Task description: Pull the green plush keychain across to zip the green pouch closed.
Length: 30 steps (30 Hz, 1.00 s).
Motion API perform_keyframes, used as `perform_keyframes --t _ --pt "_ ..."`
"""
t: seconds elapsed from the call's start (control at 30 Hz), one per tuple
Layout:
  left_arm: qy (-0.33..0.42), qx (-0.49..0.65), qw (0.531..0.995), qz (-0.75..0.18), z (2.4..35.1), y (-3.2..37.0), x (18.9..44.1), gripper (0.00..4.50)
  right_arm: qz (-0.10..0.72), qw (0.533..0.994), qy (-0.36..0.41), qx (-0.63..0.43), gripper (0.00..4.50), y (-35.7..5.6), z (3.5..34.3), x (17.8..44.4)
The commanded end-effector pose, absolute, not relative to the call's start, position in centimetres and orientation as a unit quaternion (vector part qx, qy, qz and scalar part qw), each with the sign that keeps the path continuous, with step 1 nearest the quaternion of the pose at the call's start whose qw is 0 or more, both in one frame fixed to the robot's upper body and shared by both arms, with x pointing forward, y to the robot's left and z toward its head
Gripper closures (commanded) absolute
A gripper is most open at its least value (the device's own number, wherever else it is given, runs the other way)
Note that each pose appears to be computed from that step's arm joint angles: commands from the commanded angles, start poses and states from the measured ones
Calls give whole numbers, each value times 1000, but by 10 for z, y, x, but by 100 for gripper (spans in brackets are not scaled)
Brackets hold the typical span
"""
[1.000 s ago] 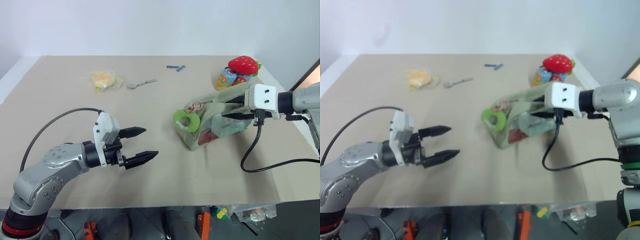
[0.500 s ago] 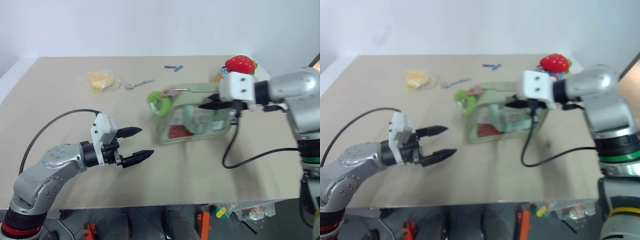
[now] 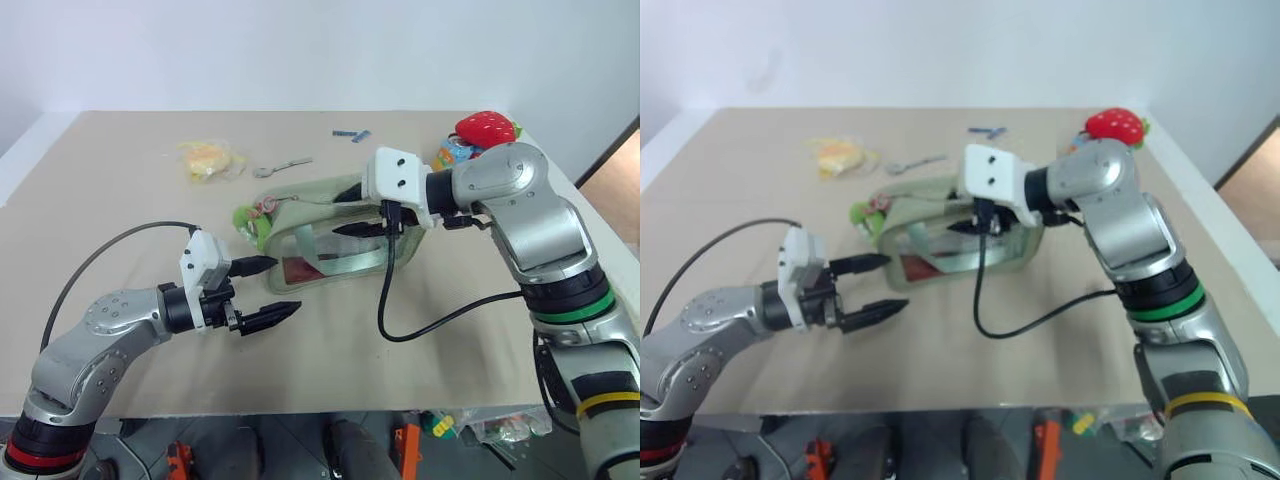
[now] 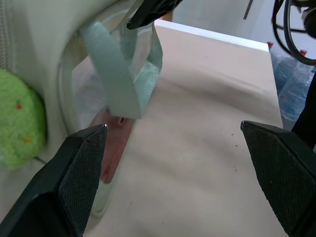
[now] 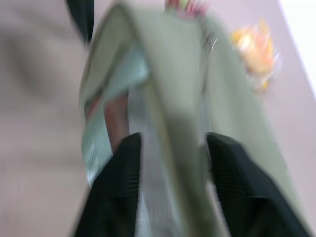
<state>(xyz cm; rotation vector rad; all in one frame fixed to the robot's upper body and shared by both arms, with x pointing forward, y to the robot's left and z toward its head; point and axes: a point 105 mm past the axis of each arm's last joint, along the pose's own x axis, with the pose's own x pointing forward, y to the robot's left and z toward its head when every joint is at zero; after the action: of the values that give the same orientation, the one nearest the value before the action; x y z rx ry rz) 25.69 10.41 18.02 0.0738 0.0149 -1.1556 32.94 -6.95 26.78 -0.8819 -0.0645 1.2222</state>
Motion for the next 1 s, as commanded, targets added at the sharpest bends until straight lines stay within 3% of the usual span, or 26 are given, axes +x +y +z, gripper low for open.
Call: perform_keyframes --t 0.03,0.07,0.2,0.3,0.5,0.73,1.0 --pt "-11 49 831 -554 189 102 252 0 532 767 -88 -347 63 -84 312 323" --pt "-11 50 830 -555 190 102 251 0 523 781 -93 -328 42 -92 318 323" --pt "-29 51 827 -559 199 100 249 0 471 831 -99 -278 42 -132 326 331" --pt "-41 50 823 -565 204 98 247 0 422 862 -81 -270 42 -162 310 344" --pt "-42 54 819 -569 209 95 247 0 419 873 -43 -247 42 -173 270 347" --pt "-40 62 820 -568 209 96 248 0 425 875 -38 -229 42 -170 258 349" --pt "-38 66 821 -565 209 95 249 0 428 877 -37 -215 293 -172 252 350"
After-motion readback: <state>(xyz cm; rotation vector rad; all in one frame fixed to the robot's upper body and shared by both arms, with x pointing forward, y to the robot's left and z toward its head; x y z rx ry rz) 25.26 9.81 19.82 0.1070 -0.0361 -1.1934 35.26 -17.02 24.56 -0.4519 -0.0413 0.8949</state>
